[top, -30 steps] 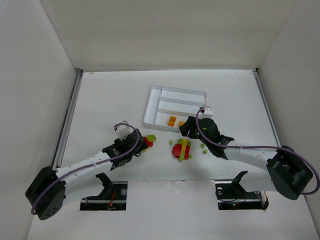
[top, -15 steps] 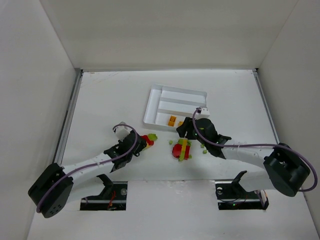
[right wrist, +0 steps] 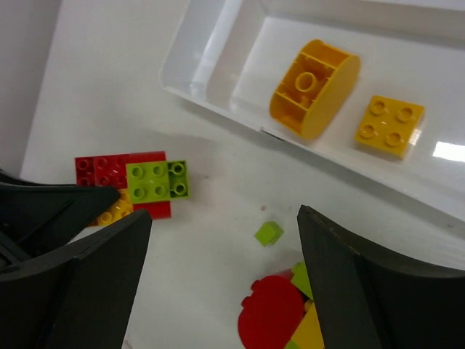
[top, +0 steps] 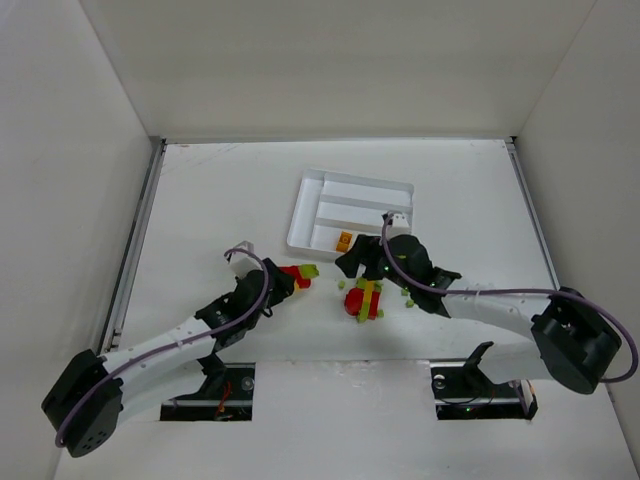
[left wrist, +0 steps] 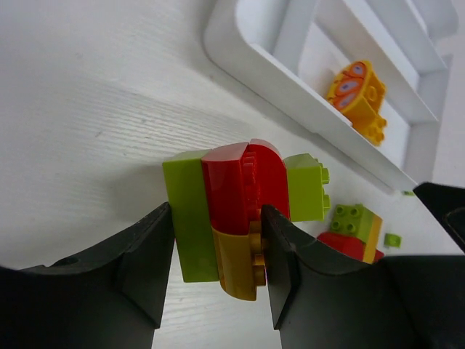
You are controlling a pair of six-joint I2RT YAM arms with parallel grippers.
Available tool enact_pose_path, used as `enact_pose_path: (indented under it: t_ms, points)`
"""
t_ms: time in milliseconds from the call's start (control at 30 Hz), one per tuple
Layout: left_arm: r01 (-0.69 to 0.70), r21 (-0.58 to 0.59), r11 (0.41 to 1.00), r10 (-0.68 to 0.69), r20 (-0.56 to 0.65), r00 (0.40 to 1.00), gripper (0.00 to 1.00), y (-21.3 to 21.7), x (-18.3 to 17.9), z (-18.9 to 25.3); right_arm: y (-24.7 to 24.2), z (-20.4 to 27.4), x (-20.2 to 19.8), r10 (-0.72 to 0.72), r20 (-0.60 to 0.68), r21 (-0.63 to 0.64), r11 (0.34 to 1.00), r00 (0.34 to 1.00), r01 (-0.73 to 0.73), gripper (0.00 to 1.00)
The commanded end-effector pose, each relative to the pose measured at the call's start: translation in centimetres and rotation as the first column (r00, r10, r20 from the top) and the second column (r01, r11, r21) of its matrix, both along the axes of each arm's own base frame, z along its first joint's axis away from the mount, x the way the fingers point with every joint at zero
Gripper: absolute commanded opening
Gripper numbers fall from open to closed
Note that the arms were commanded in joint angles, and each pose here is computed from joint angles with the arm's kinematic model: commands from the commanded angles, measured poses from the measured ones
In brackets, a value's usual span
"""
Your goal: Sort the legos into containers by color
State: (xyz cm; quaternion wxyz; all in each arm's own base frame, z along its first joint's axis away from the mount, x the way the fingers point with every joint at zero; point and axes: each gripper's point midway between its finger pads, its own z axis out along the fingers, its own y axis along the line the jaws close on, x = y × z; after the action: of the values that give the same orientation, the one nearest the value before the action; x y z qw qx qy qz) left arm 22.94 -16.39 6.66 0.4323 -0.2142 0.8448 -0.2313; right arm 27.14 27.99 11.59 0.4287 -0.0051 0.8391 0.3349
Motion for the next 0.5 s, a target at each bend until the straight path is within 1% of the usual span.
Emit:
enact_pose_path:
  t_ms: [0, 100, 200, 367, 467]
  points:
    - [0.102, -0.011, 0.995, -0.1, 0.121, 0.988, 0.16, -2.2, 0.4, 4.1, 2.6, 6.7, -0.2, 0.071, 0.122, 0.15, 0.985, 0.99, -0.089, 0.9]
    - [0.146, -0.019, 0.989, -0.141, 0.147, 0.979, 0.15, -3.3, 0.0, 5.2, 2.9, 7.5, -0.5, 0.094, 0.131, 0.16, 0.98, 0.987, -0.114, 0.96]
    - [0.185, -0.031, 0.982, -0.177, 0.164, 0.97, 0.15, -4.4, -0.4, 5.9, 4.1, 7.6, -1.4, 0.155, 0.12, 0.155, 0.973, 0.981, -0.173, 1.0]
    - [0.223, -0.071, 0.972, -0.206, 0.198, 0.958, 0.15, -5.4, -0.8, 7.0, 6.1, 6.6, -3.1, 0.233, 0.094, 0.128, 0.961, 0.968, -0.243, 1.0]
    - [0.228, -0.08, 0.97, -0.207, 0.208, 0.956, 0.14, -5.5, -0.8, 7.3, 6.1, 5.5, -3.1, 0.227, 0.07, 0.1, 0.967, 0.971, -0.233, 1.0]
